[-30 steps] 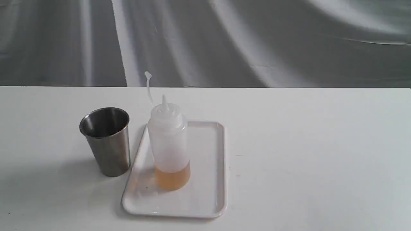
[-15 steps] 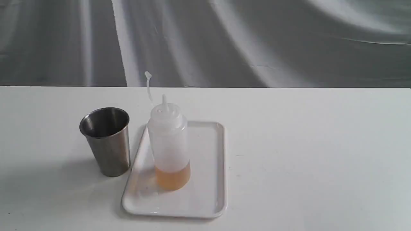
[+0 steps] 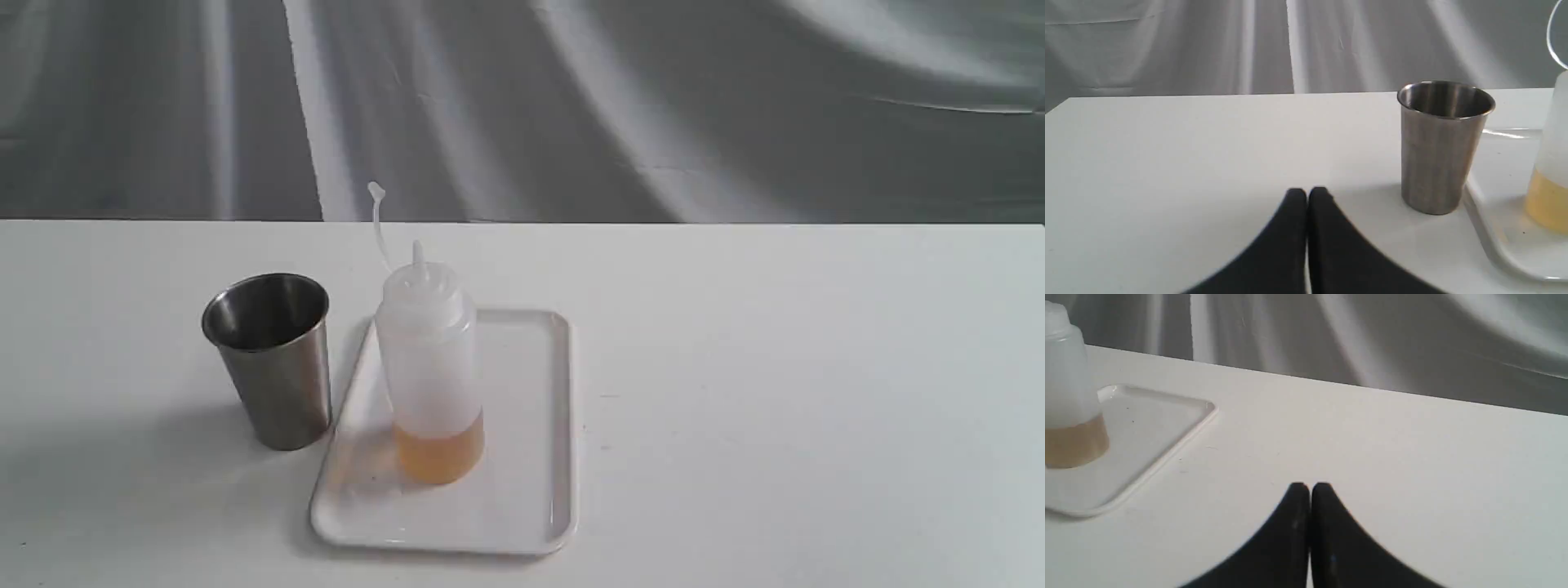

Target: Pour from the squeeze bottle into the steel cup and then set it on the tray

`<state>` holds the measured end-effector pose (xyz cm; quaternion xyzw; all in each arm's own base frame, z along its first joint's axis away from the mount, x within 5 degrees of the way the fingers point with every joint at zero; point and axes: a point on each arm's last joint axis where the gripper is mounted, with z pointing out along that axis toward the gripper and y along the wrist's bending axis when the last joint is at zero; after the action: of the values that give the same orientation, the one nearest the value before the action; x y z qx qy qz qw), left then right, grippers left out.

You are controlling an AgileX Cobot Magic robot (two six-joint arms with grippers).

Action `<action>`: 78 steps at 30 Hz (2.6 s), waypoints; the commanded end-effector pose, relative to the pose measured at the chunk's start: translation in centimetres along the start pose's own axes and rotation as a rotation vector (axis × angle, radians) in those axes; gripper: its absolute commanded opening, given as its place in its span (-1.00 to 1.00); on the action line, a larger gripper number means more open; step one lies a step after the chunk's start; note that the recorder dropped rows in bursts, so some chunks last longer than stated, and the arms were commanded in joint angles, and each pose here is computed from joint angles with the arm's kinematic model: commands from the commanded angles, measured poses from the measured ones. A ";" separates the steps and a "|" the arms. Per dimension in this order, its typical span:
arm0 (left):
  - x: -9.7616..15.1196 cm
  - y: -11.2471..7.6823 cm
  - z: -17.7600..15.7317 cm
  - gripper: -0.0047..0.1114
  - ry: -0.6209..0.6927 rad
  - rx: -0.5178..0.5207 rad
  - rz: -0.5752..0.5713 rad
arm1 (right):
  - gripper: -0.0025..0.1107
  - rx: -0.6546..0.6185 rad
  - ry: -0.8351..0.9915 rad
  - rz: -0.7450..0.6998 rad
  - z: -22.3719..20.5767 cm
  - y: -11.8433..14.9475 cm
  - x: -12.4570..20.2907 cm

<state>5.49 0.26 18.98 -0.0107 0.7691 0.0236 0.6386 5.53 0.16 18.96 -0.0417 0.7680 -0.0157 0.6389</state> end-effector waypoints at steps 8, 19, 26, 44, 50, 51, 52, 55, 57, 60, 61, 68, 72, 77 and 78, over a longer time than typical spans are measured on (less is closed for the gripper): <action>0.1 0.0 0.0 -0.92 -0.006 0.008 -0.004 | -0.96 0.007 0.056 0.007 0.0 0.0 0.6; 0.1 0.0 0.0 -0.92 -0.006 0.008 -0.002 | -0.96 0.008 0.071 -0.015 0.0 0.0 0.8; 0.1 0.0 0.0 -0.92 -0.006 0.008 -0.004 | -0.96 0.104 0.080 0.005 -0.1 -0.6 0.8; 0.1 0.0 0.0 -0.92 -0.006 0.008 -0.001 | -0.96 0.275 0.092 0.063 -0.3 -1.5 0.9; 0.1 0.0 0.0 -0.92 -0.006 0.008 -0.004 | -0.96 0.275 0.092 0.063 -0.3 -1.5 0.9; 0.1 0.0 0.0 -0.92 -0.006 0.008 -0.004 | -0.96 0.275 0.092 0.063 -0.3 -1.5 0.9; 0.1 0.0 0.0 -0.92 -0.006 0.008 -0.004 | -0.96 0.275 0.092 0.063 -0.3 -1.5 0.9; 0.1 0.0 0.0 -0.92 -0.006 0.008 -0.004 | -0.96 0.275 0.092 0.063 -0.3 -1.5 0.9; 0.1 0.0 0.0 -0.92 -0.006 0.008 -0.004 | -0.96 0.275 0.092 0.063 -0.3 -1.5 0.9; 0.1 0.0 0.0 -0.92 -0.006 0.008 -0.004 | -0.96 0.275 0.092 0.063 -0.3 -1.5 0.9; 0.1 0.0 0.0 -0.92 -0.006 0.008 -0.004 | -0.96 0.275 0.092 0.063 -0.3 -1.5 0.9; 0.1 0.0 0.0 -0.92 -0.006 0.008 -0.002 | -0.96 0.275 0.092 0.063 -0.3 -1.5 0.9; 0.1 0.0 0.0 -0.92 -0.006 0.008 -0.002 | -0.96 0.274 0.091 0.070 -0.3 -1.4 0.9; 0.1 0.0 0.0 -0.92 -0.006 0.008 -0.004 | -0.96 0.274 0.091 0.070 -0.3 -1.4 0.9; 0.1 0.0 0.0 -0.92 -0.006 0.008 -0.004 | -0.96 0.274 0.091 0.070 -0.3 -1.4 0.9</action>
<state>5.49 0.26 18.98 -0.0107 0.7691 0.0236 0.6386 5.22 -1.33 18.30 0.0697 0.7893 -0.0980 0.6021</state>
